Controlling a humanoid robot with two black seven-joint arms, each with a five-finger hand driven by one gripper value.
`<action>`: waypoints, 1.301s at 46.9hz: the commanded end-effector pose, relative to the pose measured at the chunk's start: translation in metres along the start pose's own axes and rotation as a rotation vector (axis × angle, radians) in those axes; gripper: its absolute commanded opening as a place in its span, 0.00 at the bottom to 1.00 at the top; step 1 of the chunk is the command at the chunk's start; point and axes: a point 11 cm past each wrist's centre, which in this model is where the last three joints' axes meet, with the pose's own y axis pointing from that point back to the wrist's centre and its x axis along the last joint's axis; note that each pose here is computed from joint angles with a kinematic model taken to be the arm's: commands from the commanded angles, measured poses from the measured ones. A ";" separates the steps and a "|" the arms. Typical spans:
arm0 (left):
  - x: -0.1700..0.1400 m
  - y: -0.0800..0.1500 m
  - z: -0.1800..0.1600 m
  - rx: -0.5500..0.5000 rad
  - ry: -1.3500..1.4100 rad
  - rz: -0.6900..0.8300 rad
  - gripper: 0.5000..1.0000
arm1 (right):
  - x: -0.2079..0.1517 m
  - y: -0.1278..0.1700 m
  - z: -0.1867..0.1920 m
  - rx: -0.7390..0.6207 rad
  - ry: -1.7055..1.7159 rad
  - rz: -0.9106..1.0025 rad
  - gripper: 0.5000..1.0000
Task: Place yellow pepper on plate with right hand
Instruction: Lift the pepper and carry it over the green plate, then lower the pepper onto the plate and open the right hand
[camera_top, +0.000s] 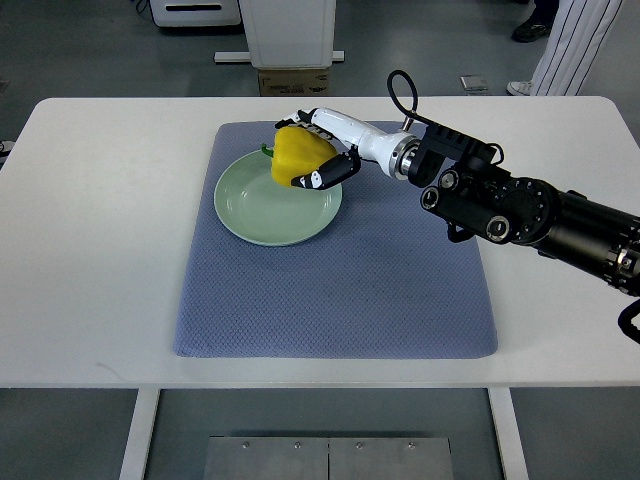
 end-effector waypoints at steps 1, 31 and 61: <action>0.000 0.000 0.000 0.000 0.000 -0.001 1.00 | -0.003 0.000 -0.001 0.006 -0.002 -0.008 0.00; 0.000 0.000 0.000 0.000 0.000 0.001 1.00 | -0.051 0.008 0.016 -0.013 -0.048 -0.098 0.00; 0.000 0.000 0.000 0.000 0.000 -0.001 1.00 | -0.044 0.007 0.011 0.004 -0.100 -0.063 0.98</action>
